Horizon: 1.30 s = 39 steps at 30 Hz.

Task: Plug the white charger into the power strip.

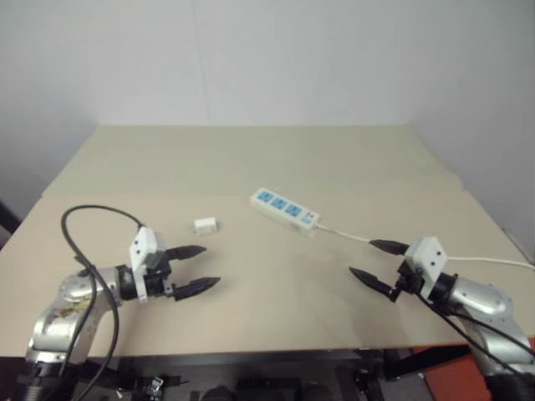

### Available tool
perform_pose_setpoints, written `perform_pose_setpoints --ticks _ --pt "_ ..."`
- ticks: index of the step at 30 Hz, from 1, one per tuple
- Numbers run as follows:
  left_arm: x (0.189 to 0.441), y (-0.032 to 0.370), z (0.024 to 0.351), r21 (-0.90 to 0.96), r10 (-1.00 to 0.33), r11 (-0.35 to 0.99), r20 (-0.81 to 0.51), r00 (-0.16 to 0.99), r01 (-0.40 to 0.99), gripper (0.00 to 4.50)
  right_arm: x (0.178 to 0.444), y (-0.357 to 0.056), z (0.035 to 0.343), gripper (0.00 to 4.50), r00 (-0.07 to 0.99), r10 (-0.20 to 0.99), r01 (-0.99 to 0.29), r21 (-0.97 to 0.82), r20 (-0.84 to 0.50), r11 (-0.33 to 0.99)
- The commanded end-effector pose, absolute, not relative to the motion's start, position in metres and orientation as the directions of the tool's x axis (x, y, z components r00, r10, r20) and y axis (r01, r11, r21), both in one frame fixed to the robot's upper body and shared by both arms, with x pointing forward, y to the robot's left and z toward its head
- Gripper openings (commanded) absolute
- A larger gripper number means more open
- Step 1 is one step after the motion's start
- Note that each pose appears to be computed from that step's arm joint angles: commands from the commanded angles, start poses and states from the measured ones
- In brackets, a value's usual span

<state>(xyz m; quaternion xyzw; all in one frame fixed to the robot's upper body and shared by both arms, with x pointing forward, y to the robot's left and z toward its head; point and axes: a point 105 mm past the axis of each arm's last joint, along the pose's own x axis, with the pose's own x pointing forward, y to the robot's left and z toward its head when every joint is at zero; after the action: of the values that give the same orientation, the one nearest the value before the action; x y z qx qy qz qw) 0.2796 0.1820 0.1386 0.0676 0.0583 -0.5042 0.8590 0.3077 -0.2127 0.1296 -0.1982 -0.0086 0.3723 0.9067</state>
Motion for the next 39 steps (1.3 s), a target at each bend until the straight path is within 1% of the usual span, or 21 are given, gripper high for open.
perform_pose_setpoints --ticks 1,6,9,14,17,20,23,25,29,30,31,36,39 --pt "0.285 0.179 0.145 0.101 -0.858 0.477 -0.16 0.487 0.873 4.5 0.328 -0.212 0.134 4.47 0.721 0.682 -0.669 -0.381 -0.124 0.638" --pt "0.294 0.174 0.146 0.122 -0.859 0.468 -0.168 0.483 0.875 4.5 0.372 -0.214 0.127 4.47 0.732 0.656 -0.674 -0.337 -0.183 0.658" --pt "0.298 0.171 0.148 0.137 -0.861 0.462 -0.168 0.48 0.877 4.5 0.391 -0.211 0.123 4.47 0.728 0.649 -0.682 -0.335 -0.222 0.65" --pt "0.301 0.167 0.15 0.157 -0.862 0.454 -0.17 0.477 0.877 4.5 0.408 -0.206 0.112 4.47 0.707 0.629 -0.707 -0.334 -0.323 0.623" --pt "0.301 0.164 0.151 0.165 -0.866 0.449 -0.164 0.473 0.878 4.5 0.409 -0.205 0.103 4.47 0.671 0.62 -0.74 -0.319 -0.405 0.593" --pt "0.301 0.163 0.151 0.168 -0.866 0.449 -0.162 0.474 0.878 4.5 0.408 -0.204 0.101 3.88 0.647 0.629 -0.761 -0.307 -0.43 0.572" --pt "0.299 0.163 0.15 0.167 -0.865 0.451 -0.162 0.476 0.877 4.5 0.407 -0.202 0.1 2.92 0.622 0.646 -0.781 -0.286 -0.443 0.556" --pt "0.299 0.162 0.148 0.166 -0.864 0.452 -0.161 0.476 0.876 4.5 0.405 -0.201 0.099 2.07 0.607 0.657 -0.792 -0.272 -0.447 0.546" --pt "0.3 0.161 0.146 0.167 -0.861 0.457 -0.162 0.482 0.874 4.5 0.404 -0.201 0.097 0.72 0.593 0.664 -0.802 -0.253 -0.456 0.541" --pt "0.301 0.161 0.146 0.167 -0.862 0.456 -0.162 0.48 0.874 4.5 0.403 -0.201 0.097 0.31 0.59 0.666 -0.803 -0.25 -0.457 0.541" --pt "0.301 0.16 0.146 0.167 -0.863 0.454 -0.162 0.479 0.875 4.5 0.403 -0.201 0.097 0.05 0.589 0.667 -0.804 -0.249 -0.456 0.54" --pt "0.299 0.159 0.149 0.174 -0.876 0.437 -0.142 0.461 0.883 4.5 0.397 -0.203 0.103 0.05 0.588 0.698 -0.809 -0.272 -0.41 0.521" --pt "0.298 0.16 0.151 0.175 -0.876 0.435 -0.142 0.46 0.883 4.5 0.383 -0.206 0.108 0.05 0.562 0.74 -0.827 -0.283 -0.37 0.486"
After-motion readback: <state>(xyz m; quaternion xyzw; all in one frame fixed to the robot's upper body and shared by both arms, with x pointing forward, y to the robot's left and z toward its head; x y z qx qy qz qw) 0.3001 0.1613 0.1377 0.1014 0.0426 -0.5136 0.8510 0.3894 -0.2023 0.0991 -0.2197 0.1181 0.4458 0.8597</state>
